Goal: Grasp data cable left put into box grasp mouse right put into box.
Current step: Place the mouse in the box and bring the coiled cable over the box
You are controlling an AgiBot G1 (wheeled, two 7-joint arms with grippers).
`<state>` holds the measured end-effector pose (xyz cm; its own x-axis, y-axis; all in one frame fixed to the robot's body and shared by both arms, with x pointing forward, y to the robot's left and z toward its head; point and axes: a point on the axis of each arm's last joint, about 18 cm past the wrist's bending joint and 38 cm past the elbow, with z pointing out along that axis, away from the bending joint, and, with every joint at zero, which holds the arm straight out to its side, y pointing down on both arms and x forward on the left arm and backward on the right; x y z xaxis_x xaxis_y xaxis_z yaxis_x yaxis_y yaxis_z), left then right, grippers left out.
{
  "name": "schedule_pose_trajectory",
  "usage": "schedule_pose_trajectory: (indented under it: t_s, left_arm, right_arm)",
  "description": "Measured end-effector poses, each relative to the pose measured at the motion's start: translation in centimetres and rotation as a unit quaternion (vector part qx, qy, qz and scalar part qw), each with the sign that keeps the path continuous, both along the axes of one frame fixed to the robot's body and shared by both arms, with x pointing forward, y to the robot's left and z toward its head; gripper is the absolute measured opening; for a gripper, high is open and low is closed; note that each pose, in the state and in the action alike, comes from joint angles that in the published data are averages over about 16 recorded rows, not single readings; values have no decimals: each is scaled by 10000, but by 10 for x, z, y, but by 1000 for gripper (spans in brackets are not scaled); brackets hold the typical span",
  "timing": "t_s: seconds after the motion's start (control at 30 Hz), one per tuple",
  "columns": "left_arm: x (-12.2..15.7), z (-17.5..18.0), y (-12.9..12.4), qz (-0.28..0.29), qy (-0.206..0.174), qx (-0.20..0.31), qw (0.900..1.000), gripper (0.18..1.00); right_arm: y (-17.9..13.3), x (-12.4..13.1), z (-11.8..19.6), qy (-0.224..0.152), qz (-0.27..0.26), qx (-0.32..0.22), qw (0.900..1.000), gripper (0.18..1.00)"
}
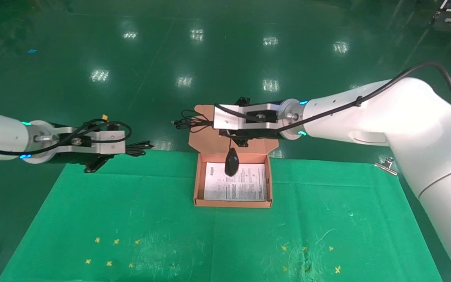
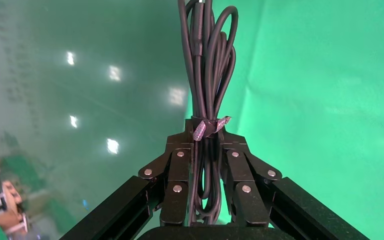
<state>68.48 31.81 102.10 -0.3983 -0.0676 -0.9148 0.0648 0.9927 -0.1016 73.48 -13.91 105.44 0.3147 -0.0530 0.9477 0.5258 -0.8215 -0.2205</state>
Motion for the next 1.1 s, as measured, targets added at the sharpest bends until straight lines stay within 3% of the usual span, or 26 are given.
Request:
schedule_pose_trajectory:
  t_s: [0.43, 0.77, 1.1]
  left_arm:
    - [-7, -5, 5, 180, 38, -1, 9998, 258]
    - [-8, -6, 4, 190, 31, 0, 9998, 258]
    - [-7, -8, 0, 138, 40, -6, 9999, 258]
  right_arm:
    - [12, 7, -49, 673, -195, 207, 9973, 209]
    - [-3, 19, -87, 1381, -857, 540, 9852, 209]
    - [-18, 22, -100, 1616, -1220, 527, 9779, 214]
